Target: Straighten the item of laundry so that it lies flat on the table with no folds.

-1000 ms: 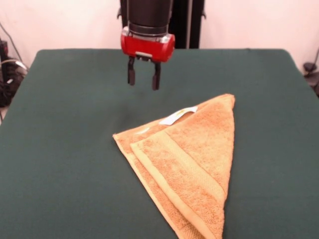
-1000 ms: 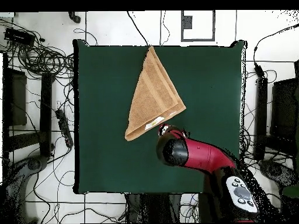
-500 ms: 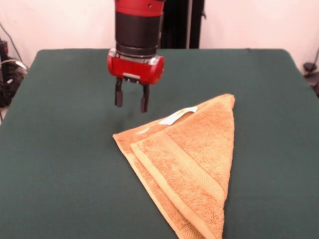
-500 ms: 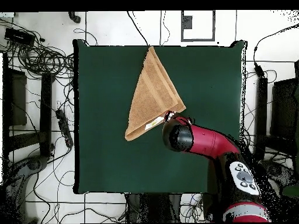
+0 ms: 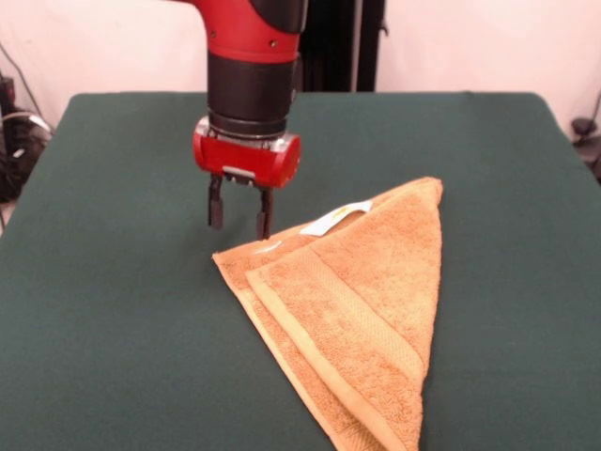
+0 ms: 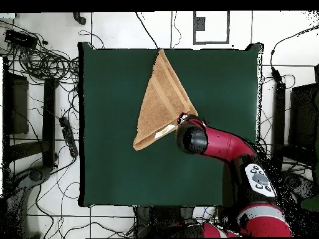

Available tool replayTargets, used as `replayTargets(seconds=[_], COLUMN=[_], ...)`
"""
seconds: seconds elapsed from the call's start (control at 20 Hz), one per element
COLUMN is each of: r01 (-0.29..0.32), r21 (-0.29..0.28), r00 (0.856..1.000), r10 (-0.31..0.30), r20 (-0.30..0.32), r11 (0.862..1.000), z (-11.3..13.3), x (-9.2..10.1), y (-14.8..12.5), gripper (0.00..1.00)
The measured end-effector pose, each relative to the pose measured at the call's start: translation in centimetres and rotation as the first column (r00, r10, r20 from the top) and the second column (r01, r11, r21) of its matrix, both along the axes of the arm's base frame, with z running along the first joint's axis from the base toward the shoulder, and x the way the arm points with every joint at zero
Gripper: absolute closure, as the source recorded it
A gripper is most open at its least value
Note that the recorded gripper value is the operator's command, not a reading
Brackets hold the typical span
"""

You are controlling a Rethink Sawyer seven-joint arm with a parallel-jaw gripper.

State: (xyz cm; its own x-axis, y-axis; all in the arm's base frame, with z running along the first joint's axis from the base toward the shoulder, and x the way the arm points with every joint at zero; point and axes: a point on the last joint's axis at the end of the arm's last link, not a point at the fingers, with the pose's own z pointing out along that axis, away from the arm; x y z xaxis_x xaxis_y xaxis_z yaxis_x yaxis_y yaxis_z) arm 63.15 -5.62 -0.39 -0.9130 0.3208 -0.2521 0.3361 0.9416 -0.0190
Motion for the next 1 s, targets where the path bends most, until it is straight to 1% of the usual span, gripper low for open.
replayTargets(seconds=[0.05,0.15,0.2,0.35,0.5,0.65,1.0], r01=[0.000,0.000,0.002,0.007,0.016,0.022,0.025], r21=[0.002,0.005,0.014,0.030,0.056,0.062,0.067], r00=[1.000,1.000,1.000,1.000,0.999,0.999,0.999], r10=[0.000,0.000,-0.002,-0.006,-0.014,-0.019,-0.022], r20=[-0.006,-0.009,-0.017,-0.030,-0.046,-0.040,-0.040], r11=[1.000,1.000,1.000,1.000,0.998,0.998,0.997], z=[-0.6,-0.9,-1.7,-2.8,-4.5,-4.3,-4.3], x=[-0.1,-0.1,-0.2,-0.4,-0.9,-0.5,-0.5], y=[0.0,0.1,0.2,0.4,0.6,0.4,0.4], gripper=[0.00,0.00,0.00,0.00,0.00,0.00,0.00])
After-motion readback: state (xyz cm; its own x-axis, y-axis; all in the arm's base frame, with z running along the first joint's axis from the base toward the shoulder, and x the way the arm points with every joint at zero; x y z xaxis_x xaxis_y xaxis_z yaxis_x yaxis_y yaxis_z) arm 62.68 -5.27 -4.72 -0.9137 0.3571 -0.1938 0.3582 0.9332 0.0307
